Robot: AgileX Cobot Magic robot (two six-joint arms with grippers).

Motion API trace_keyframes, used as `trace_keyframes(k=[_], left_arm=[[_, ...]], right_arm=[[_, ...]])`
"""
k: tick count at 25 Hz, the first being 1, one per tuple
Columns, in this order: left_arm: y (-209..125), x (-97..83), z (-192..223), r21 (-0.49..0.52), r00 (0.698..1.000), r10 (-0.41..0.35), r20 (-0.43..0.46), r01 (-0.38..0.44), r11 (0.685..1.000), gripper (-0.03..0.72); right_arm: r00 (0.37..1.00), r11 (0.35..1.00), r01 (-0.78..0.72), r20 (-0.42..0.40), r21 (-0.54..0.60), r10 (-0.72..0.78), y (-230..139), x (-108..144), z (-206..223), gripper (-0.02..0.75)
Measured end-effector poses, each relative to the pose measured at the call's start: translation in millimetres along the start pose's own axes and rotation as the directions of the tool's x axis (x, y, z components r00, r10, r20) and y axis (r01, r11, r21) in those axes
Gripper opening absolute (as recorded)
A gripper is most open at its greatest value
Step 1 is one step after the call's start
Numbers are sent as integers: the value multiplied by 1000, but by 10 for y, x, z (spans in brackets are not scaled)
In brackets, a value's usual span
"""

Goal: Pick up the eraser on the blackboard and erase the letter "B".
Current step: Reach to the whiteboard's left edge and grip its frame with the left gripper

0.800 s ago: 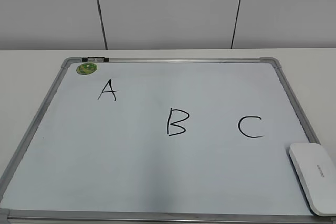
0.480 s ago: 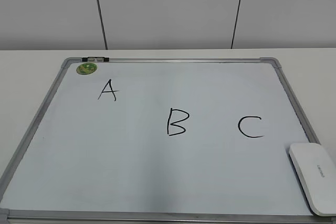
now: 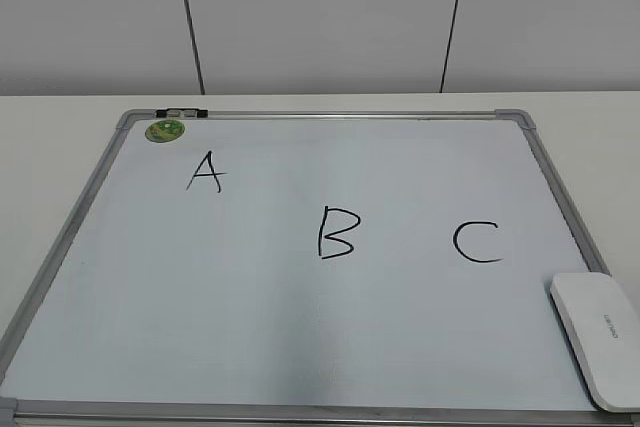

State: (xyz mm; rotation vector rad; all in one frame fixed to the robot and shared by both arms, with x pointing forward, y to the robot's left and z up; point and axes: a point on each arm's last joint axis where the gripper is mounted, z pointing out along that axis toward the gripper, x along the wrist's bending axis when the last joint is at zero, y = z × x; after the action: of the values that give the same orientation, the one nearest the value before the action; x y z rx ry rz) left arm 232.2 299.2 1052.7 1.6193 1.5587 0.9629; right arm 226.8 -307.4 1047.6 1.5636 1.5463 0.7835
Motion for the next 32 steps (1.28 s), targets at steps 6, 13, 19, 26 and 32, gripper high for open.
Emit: trace_keyframes(k=[6,13,19,26,32], left_arm=[[47,2,13,29,1000,-1,4,1,1000,654],[389,23,174,159,1000,-10,19,7,987,650],[770,47,474,220,999,-25,31,17,975,635],[1070,60,1020,387,997,-59,53,34,921,605],[1224,83,1571,518,997,-54,63,13,856,596]], right_arm=[[1000,1000,0,0,0,0,0,0,0,591],[1000,1000,0,0,0,0,0,0,0,591],[1000,1000,0,0,0,0,0,0,0,591],[1000,1000,0,0,0,0,0,0,0,591],[1000,1000,0,0,0,0,0,0,0,591]])
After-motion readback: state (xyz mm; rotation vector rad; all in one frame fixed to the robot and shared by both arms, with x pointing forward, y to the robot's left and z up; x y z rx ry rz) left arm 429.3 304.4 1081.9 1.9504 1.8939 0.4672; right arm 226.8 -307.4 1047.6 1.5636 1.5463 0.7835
